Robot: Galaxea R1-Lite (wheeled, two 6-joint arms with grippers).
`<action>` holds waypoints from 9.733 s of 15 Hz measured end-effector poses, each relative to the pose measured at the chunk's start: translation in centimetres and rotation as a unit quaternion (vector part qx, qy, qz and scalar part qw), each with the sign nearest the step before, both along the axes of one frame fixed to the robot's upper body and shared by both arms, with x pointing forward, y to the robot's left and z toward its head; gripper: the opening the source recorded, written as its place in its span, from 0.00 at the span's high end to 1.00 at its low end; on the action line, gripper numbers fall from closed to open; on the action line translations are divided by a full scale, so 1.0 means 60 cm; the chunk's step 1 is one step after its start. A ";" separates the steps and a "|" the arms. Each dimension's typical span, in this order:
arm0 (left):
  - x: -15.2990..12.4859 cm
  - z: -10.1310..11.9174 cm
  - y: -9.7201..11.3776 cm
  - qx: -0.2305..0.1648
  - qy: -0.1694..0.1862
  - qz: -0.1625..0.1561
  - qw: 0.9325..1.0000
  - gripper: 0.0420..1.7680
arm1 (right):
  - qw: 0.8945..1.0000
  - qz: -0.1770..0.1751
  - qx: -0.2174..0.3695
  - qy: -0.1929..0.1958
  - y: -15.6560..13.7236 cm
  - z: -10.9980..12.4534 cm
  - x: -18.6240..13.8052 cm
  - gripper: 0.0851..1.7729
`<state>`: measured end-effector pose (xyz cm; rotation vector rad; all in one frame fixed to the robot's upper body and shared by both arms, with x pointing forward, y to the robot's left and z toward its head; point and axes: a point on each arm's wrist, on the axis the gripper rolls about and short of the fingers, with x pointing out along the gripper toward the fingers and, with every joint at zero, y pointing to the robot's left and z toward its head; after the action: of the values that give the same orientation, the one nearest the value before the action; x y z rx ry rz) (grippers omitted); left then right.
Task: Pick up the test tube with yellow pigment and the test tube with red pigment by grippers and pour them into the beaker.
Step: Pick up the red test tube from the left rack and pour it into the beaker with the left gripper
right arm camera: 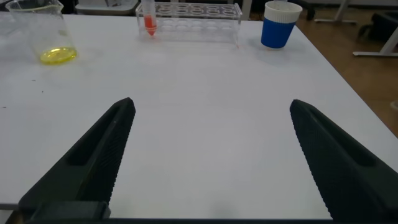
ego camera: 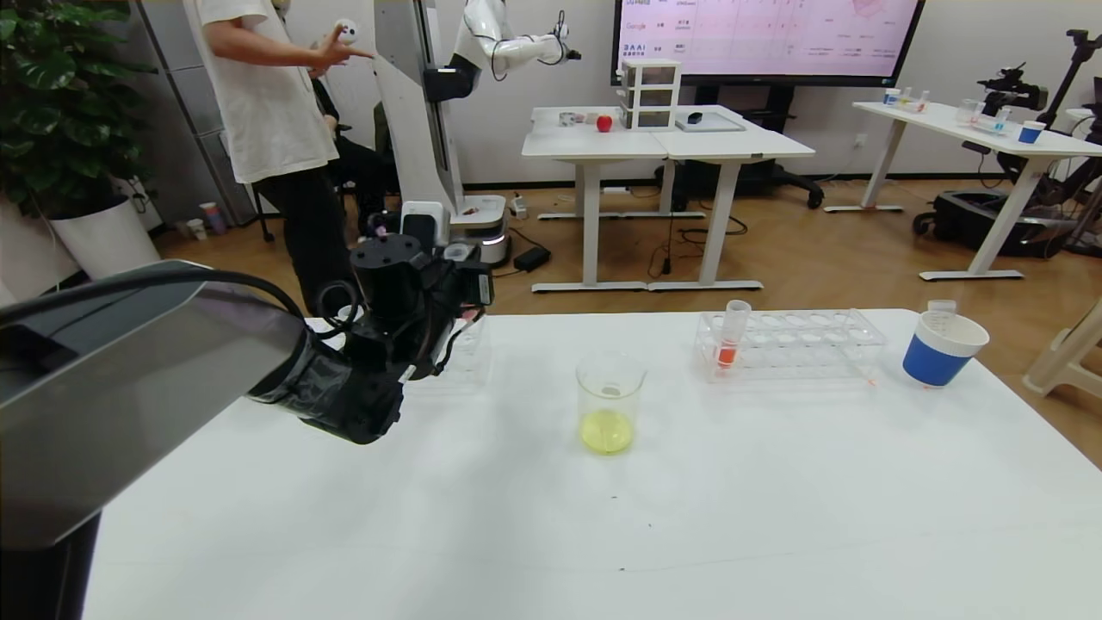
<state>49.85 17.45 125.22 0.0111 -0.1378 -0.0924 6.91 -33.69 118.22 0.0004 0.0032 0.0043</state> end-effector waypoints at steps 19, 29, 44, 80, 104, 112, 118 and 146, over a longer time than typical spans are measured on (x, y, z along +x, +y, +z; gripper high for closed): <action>-0.008 0.012 -0.080 0.355 -0.230 -0.299 0.855 0.72 | 1.000 0.000 0.000 0.000 0.000 0.000 0.000 0.02; 0.007 -0.022 -0.115 0.471 -0.345 -0.317 0.748 0.72 | 1.000 0.000 0.000 0.000 0.000 0.000 0.000 0.02; 0.011 -0.046 -0.117 0.576 -0.392 -0.277 0.662 0.72 | 1.000 0.000 0.000 0.000 0.000 0.000 0.000 0.02; -0.051 0.071 -0.082 0.148 -0.083 0.006 0.985 0.72 | 1.000 0.000 0.000 0.000 0.000 0.000 0.000 0.02; -0.018 0.085 0.427 -0.041 0.016 0.264 0.964 0.72 | 1.000 0.000 0.000 0.000 0.000 0.000 0.000 0.02; 0.018 -0.032 0.442 -0.044 0.054 0.274 0.959 0.72 | 1.000 0.000 0.000 0.000 0.000 0.000 0.000 0.02; 0.022 -0.081 0.438 -0.045 0.072 0.270 0.959 0.72 | 1.000 0.000 0.000 0.000 0.000 0.000 0.000 0.02; -0.083 0.173 0.180 -0.035 -0.036 0.077 0.996 0.01 | 1.000 0.000 0.000 0.000 0.000 0.000 0.000 0.02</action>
<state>44.90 28.22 135.62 -0.0443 -0.2107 0.0679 6.91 -33.69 118.22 0.0004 0.0028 0.0043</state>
